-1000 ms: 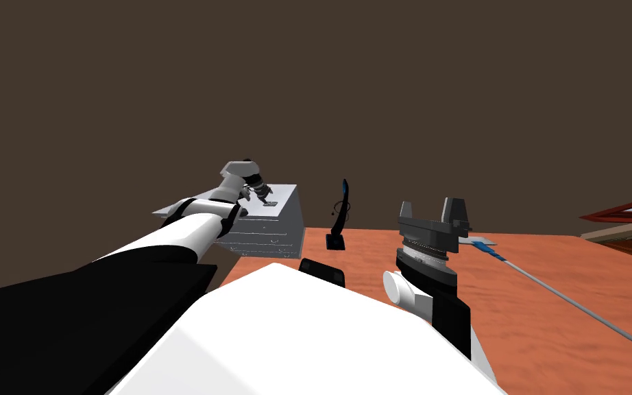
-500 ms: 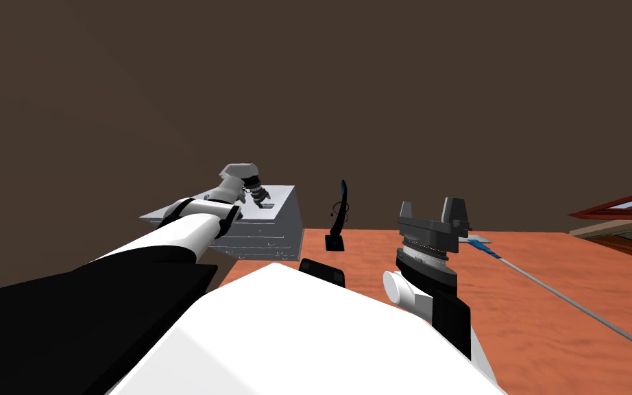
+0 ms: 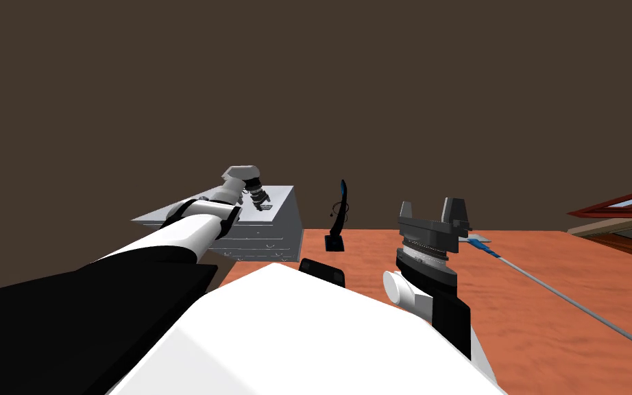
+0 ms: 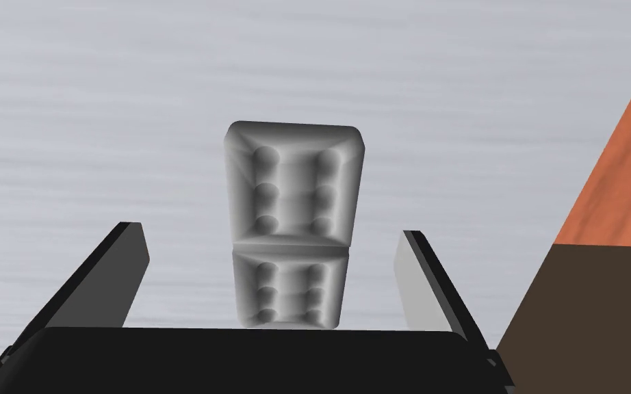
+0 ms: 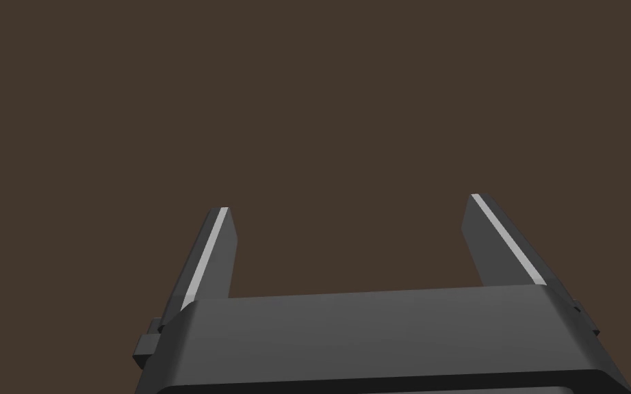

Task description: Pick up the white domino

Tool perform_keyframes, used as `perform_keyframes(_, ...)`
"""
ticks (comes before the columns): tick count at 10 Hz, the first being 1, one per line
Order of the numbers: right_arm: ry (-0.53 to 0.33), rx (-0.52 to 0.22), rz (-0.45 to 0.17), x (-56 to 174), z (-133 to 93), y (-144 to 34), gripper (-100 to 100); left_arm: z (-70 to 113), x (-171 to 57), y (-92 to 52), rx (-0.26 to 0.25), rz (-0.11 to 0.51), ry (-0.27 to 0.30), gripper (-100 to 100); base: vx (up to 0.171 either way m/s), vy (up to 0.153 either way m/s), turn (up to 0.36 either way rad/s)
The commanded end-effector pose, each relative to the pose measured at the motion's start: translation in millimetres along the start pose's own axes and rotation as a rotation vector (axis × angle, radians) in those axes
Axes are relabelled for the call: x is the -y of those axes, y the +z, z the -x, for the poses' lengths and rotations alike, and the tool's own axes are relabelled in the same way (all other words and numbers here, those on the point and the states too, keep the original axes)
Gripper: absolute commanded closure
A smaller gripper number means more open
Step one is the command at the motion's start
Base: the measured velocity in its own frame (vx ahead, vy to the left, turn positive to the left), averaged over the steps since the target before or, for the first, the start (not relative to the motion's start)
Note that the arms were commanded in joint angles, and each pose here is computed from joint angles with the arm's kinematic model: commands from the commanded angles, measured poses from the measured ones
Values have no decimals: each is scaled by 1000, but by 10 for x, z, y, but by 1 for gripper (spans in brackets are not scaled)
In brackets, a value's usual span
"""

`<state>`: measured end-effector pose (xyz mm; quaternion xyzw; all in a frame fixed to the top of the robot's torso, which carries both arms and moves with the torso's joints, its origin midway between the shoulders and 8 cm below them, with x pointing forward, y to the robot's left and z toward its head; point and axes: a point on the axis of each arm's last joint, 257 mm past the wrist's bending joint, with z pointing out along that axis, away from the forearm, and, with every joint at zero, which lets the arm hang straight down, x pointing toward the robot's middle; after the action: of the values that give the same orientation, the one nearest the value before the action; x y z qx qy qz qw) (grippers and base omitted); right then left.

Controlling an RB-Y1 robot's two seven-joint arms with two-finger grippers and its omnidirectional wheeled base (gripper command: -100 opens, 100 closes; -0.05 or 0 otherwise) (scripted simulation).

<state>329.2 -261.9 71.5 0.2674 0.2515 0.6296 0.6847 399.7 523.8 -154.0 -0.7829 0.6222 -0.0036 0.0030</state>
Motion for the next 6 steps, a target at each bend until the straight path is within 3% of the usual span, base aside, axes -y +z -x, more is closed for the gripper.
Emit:
perform_keyframes(1,0,0,0,0,0,0,0,-8,32,105,0,-3,-1,-100,-19,6,-12)
perform_keyframes(2,0,0,0,0,0,0,0,-17,44,179,1,-3,-1,-100,-17,9,-6)
perform_keyframes(3,0,0,0,0,0,0,0,-8,44,138,0,0,-2,-100,-7,4,-4)
perform_keyframes(4,0,0,0,0,0,0,0,-9,53,146,1,-3,-1,100,0,0,0)
perform_keyframes(6,0,0,0,0,0,0,0,-6,48,146,1,-1,-2,100,0,0,0)
